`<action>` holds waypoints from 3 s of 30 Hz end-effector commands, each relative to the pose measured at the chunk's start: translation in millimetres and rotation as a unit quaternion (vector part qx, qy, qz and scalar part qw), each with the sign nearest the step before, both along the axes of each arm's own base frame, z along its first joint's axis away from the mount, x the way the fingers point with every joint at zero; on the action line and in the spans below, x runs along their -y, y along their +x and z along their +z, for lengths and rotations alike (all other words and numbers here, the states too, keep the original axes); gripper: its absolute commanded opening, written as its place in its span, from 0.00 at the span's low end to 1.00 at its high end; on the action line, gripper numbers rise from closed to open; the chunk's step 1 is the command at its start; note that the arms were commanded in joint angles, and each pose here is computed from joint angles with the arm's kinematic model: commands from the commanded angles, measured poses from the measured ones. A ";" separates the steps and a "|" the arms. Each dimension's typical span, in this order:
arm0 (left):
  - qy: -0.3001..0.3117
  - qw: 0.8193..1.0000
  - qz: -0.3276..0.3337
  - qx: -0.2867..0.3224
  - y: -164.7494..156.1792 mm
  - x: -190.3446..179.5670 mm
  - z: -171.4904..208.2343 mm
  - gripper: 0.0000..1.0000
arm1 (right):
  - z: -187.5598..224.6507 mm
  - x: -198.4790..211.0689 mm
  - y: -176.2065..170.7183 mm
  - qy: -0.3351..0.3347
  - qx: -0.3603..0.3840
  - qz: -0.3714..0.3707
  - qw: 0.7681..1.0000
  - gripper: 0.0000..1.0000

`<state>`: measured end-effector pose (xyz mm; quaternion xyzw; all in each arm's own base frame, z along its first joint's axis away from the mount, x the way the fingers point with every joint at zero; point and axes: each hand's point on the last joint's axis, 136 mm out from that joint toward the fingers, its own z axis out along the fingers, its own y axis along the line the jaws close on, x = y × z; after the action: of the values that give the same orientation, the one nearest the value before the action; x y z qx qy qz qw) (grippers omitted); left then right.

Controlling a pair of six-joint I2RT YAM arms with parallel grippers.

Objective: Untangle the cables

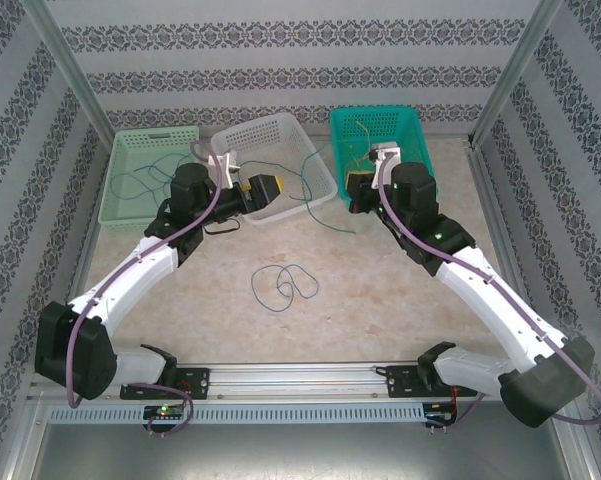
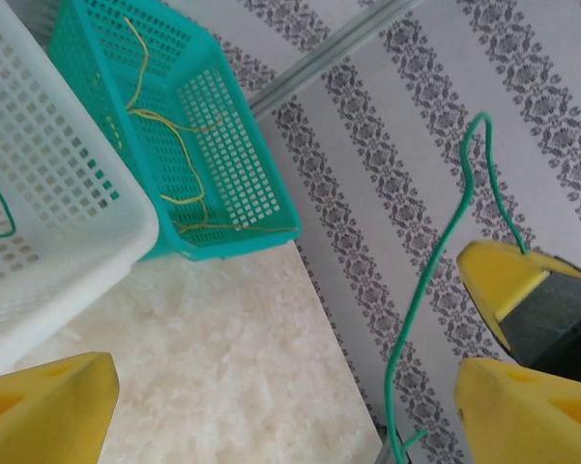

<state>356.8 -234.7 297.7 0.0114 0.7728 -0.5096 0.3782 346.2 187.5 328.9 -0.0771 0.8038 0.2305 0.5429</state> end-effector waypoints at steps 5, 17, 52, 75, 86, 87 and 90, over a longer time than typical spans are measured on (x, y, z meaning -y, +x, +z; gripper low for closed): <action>-0.023 0.998 -0.050 0.043 -13.8 33.3 27.3 0.88 | 25.9 -12.9 13.3 0.002 0.040 -0.022 0.999 0.00; -0.004 0.999 -0.035 0.020 -6.4 51.2 1.8 0.80 | 38.4 -25.7 18.9 0.043 0.055 -0.038 0.997 0.00; 0.452 0.891 -0.027 0.044 -19.6 -33.6 -82.3 0.00 | 11.3 -19.4 -44.4 -0.073 0.016 0.118 0.990 0.00; 0.786 0.601 0.013 0.144 2.6 -145.7 -74.2 0.00 | -74.5 -11.8 -120.4 -0.218 -0.133 0.293 0.921 0.00; 0.698 0.695 0.008 0.172 -5.3 -116.8 -48.0 0.00 | -51.9 8.0 -62.0 -0.212 -0.086 0.135 0.964 0.74; 0.677 0.717 0.009 0.168 -4.2 -111.2 -44.6 0.00 | -40.1 10.0 -55.4 -0.179 -0.071 0.118 0.974 0.88; 0.622 0.772 0.019 0.128 4.5 -102.7 -35.9 0.00 | -8.7 30.9 -36.7 -0.077 -0.039 0.045 0.995 0.98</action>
<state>358.5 -121.0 247.8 0.3479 0.8357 0.1791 0.3853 285.8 175.4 275.3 -0.2612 0.8606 0.1638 0.4053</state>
